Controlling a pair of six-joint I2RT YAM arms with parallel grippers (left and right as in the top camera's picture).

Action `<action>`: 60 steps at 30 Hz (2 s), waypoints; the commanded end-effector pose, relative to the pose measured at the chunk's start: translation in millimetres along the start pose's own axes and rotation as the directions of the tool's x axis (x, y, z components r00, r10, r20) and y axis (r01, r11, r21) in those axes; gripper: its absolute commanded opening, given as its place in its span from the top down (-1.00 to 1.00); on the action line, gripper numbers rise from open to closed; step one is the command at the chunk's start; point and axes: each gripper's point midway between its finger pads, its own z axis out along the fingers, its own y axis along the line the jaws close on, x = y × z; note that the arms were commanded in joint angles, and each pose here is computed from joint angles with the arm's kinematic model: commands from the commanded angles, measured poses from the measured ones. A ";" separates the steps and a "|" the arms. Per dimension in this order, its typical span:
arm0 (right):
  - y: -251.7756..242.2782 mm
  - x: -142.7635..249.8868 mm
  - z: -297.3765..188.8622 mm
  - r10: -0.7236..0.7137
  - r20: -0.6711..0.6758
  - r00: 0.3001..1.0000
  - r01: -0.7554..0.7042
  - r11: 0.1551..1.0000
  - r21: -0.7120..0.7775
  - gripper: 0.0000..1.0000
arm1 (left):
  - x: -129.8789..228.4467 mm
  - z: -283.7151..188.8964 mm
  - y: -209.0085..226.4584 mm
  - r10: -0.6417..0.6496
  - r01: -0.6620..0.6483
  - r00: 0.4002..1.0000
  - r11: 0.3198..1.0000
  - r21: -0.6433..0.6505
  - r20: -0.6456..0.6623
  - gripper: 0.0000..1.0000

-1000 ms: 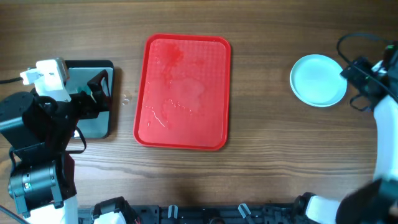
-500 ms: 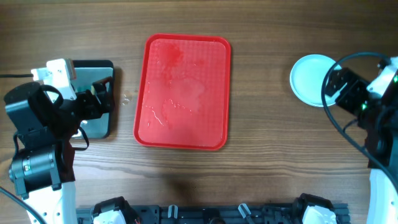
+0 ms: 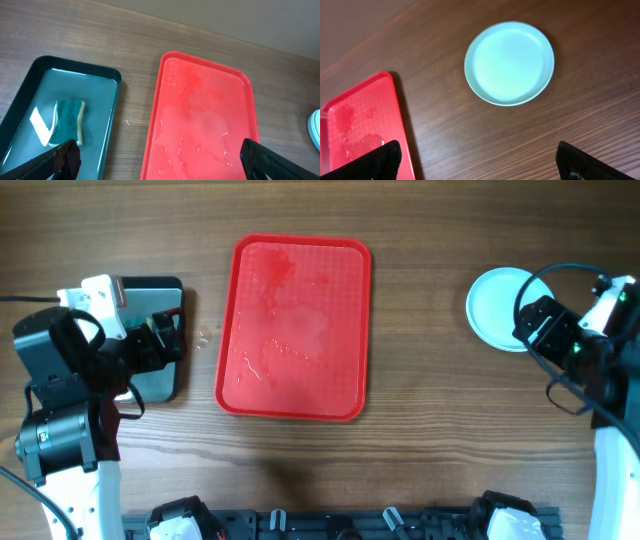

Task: Clean dirty plates on tray and stack at the side

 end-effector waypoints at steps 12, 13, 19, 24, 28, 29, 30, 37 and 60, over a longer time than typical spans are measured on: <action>-13.2 24.6 77.2 0.043 -0.258 0.965 -0.025 0.997 0.071 -0.99 | 5.6 11.9 -0.7 -0.011 0.011 0.999 1.000 0.015 -0.046 -1.00; -14.6 26.8 82.6 0.046 -0.274 0.961 -0.026 0.997 0.077 -1.00 | 5.8 12.3 -0.4 -0.011 0.012 0.999 1.000 0.015 -0.047 -1.00; -20.0 24.0 117.8 0.051 -0.292 0.955 -0.024 0.995 0.096 -0.99 | 5.8 12.5 -0.2 -0.012 0.012 0.999 1.000 0.015 -0.048 -1.00; 11.6 -15.2 148.5 0.145 -0.169 0.975 -0.157 0.985 -0.065 -0.99 | 6.0 12.6 -0.2 -0.012 0.013 0.999 1.000 0.015 -0.049 -1.00; 15.9 -14.4 148.3 0.226 -0.185 0.956 -0.243 0.967 -0.073 -0.99 | 5.8 12.5 -0.2 -0.012 0.012 0.999 1.000 0.015 -0.048 -1.00; 18.8 -11.5 147.4 0.244 -0.204 0.948 -0.265 0.961 -0.083 -1.00 | 6.0 12.6 -0.2 -0.012 0.013 0.999 1.000 0.015 -0.049 -1.00; 24.6 -7.6 144.4 0.228 -0.231 0.946 -0.259 0.959 -0.115 -0.99 | 5.9 12.6 -0.2 -0.012 0.013 0.999 1.000 0.015 -0.048 -1.00; -9.0 15.2 86.6 0.179 -0.227 0.957 -0.170 0.984 0.060 -0.99 | 5.8 12.5 -0.2 -0.012 0.012 0.999 1.000 0.015 -0.048 -1.00; -20.2 100.7 -113.6 0.328 0.393 0.859 -0.224 0.931 -0.287 -0.99 | 6.0 12.6 -0.2 -0.012 0.013 0.999 1.000 0.015 -0.049 -1.00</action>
